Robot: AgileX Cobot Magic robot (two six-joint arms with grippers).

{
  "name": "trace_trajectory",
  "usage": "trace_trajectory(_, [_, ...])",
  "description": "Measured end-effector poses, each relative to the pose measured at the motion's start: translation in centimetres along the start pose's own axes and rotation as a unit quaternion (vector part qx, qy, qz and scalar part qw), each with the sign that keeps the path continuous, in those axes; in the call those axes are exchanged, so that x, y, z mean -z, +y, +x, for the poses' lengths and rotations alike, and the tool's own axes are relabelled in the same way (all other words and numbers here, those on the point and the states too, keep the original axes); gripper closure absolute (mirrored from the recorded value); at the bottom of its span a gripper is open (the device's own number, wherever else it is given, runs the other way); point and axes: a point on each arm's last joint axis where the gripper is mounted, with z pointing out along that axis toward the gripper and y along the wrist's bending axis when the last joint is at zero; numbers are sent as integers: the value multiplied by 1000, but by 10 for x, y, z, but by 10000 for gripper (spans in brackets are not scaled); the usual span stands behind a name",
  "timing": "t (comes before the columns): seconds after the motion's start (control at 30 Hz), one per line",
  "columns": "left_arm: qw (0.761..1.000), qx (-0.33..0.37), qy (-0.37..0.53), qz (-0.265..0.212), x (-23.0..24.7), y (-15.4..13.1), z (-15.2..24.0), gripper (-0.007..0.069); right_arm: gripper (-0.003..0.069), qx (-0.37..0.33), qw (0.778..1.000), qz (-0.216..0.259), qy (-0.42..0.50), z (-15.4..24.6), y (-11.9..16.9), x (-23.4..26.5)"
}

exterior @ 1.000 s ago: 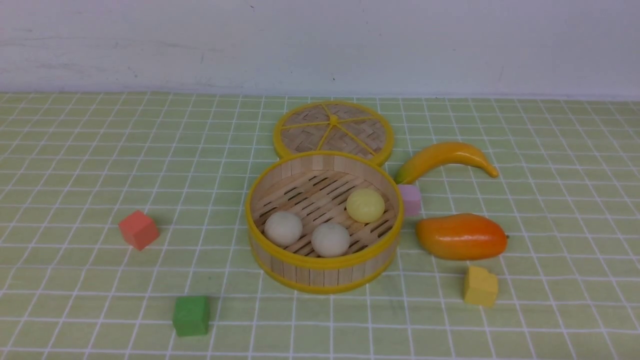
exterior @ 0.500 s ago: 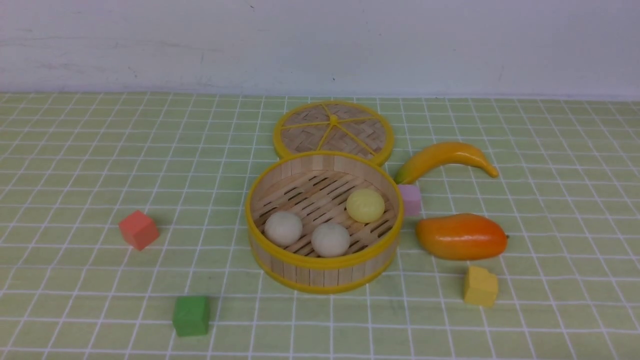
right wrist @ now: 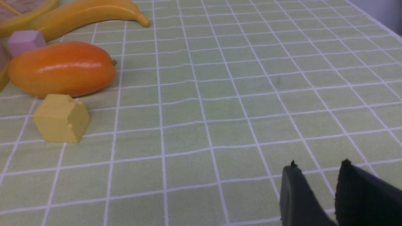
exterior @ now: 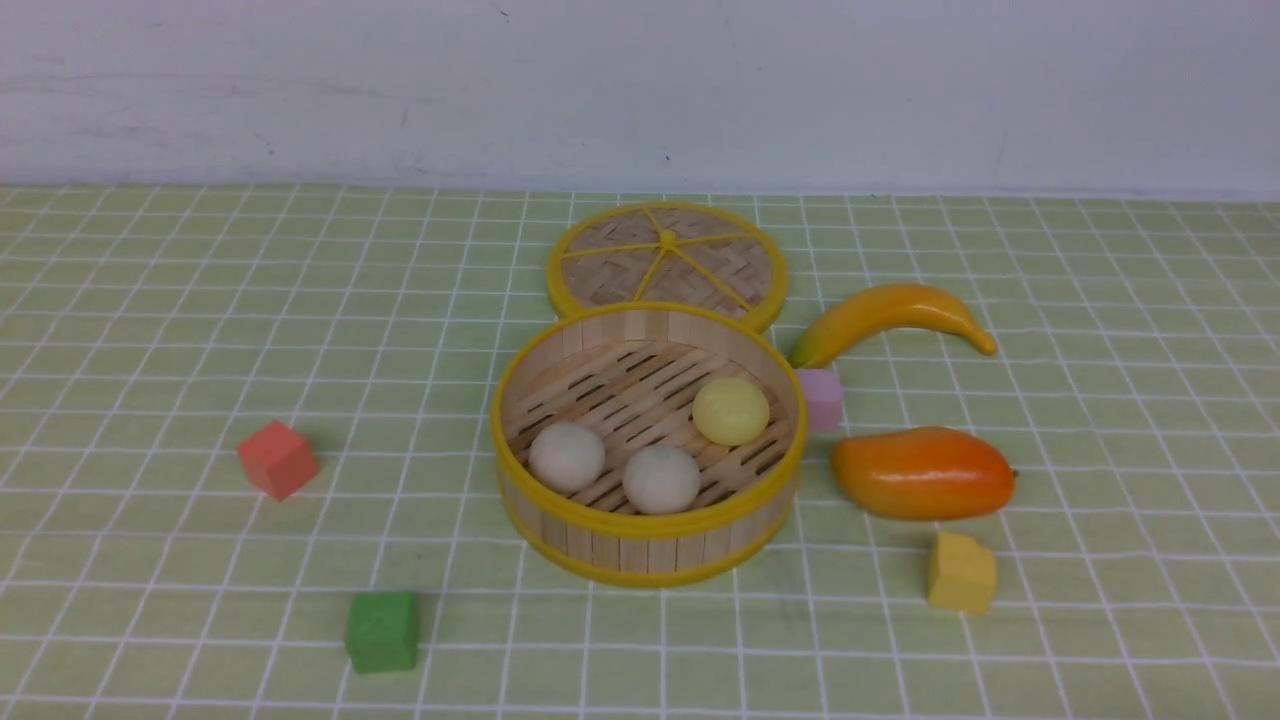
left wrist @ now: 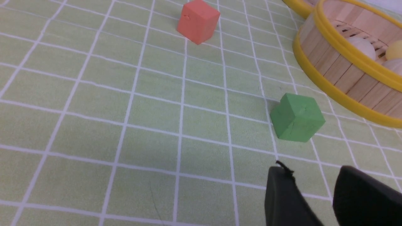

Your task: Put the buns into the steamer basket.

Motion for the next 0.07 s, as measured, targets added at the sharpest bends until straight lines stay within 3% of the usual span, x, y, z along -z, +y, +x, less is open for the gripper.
trace_trajectory(0.07, [1000, 0, 0, 0, 0, 0, 0, 388, 456, 0, 1000, 0, 0, 0, 0, 0])
